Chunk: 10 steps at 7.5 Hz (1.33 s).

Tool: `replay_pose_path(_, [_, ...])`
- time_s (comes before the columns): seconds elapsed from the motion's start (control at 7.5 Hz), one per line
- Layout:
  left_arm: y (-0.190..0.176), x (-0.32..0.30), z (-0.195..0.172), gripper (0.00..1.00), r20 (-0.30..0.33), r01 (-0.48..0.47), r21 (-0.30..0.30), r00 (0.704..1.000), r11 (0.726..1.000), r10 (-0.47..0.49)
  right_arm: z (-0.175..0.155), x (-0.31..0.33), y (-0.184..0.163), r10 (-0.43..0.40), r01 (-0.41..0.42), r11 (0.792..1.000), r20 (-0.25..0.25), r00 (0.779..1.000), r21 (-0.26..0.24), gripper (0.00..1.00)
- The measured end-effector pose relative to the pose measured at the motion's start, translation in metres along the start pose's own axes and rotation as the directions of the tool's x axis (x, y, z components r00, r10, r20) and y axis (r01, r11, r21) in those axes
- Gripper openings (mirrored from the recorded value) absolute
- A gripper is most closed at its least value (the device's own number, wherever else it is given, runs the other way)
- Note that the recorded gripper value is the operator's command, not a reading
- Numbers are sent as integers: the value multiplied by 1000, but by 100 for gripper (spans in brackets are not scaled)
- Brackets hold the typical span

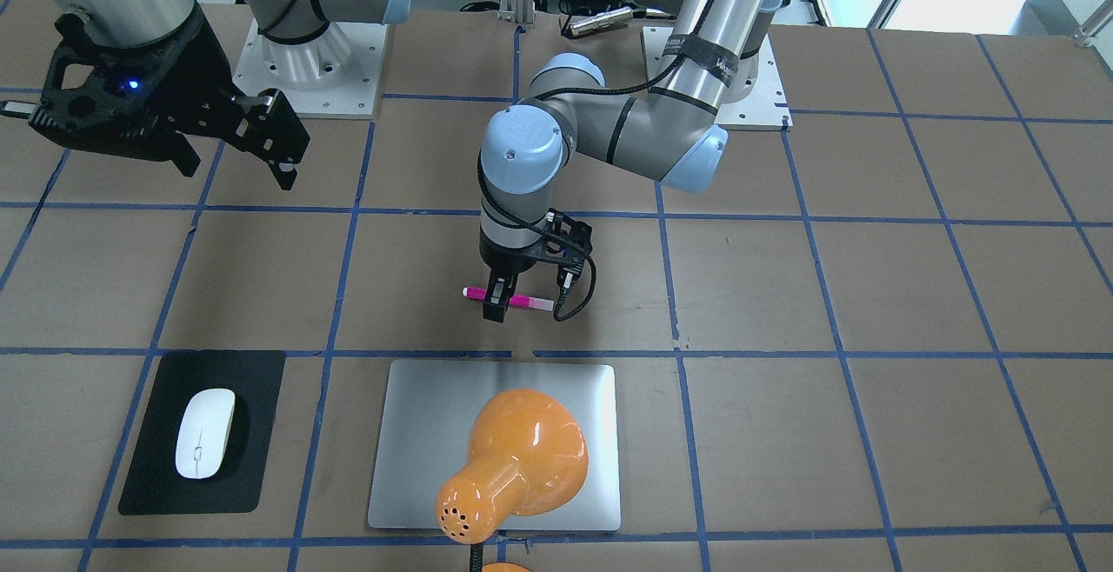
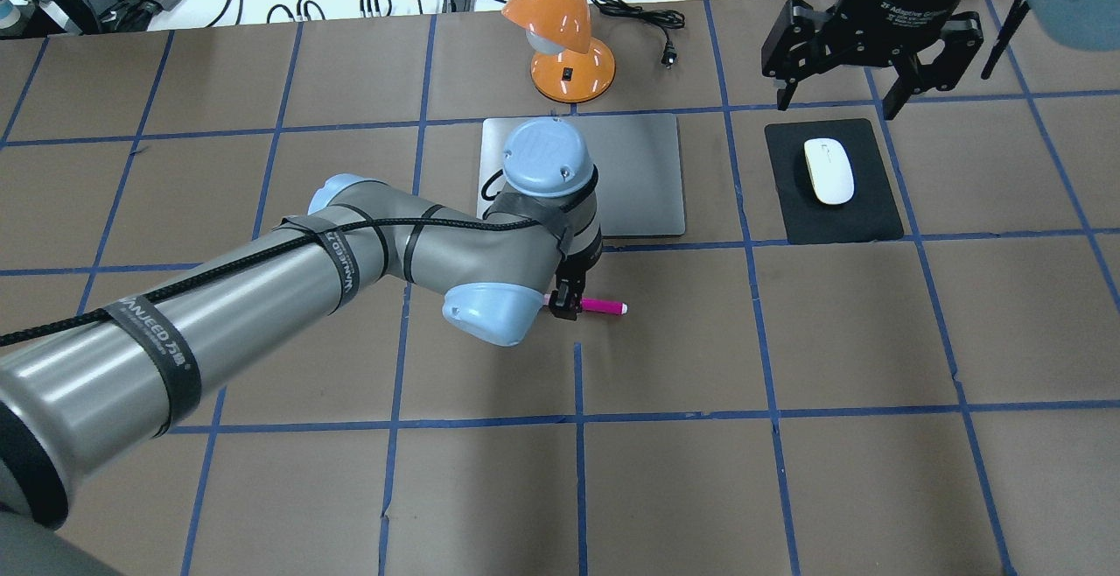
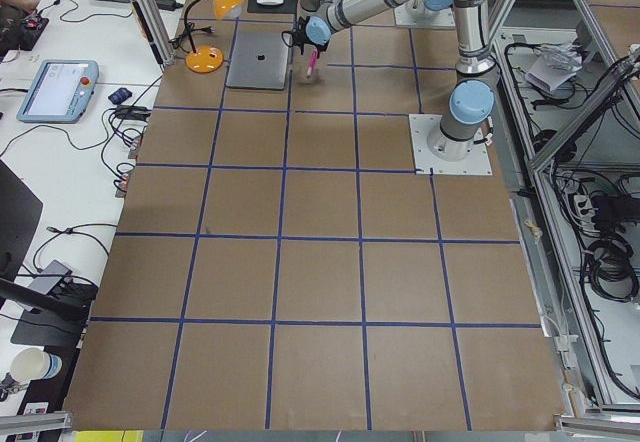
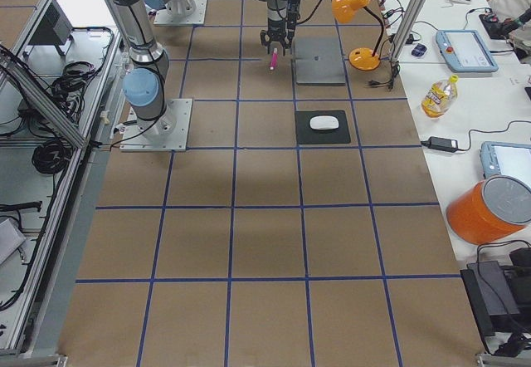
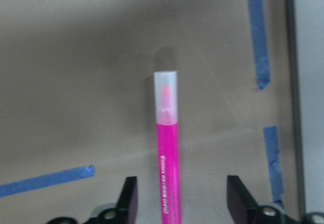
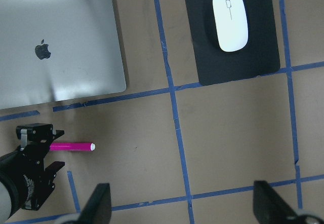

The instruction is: Place pen and mouse around notebook

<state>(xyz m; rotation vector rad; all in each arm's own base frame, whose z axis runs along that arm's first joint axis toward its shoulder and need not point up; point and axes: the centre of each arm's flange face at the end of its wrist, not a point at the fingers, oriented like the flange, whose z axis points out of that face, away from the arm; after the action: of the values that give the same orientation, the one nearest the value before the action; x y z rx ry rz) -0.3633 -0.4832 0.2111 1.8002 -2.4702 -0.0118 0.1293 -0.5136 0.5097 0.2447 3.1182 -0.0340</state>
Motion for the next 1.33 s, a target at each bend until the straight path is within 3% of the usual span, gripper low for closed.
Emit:
replay_pose_path(0.27, [-52, 14, -28, 100, -32, -212, 14, 977, 977, 212, 0, 0, 0, 0, 0, 1000, 0, 1000, -1, 100])
replay_pose_path(0.4, [-85, 18, -43, 100, -35, -330, 25, 943, 944, 330, 1, 0, 0, 0, 0, 1000, 0, 1000, -1, 100])
replay_pose_path(0.93, [-186, 14, -118, 100, -14, -671, 52, 740, 740, 673, 1, 0, 0, 0, 0, 1000, -1, 1000, -2, 100])
replay_pose_path(1.33, [-221, -12, -173, 100, 32, -785, -7, 618, 619, 785, 1, 0, 0, 0, 0, 1000, 0, 1000, -2, 100])
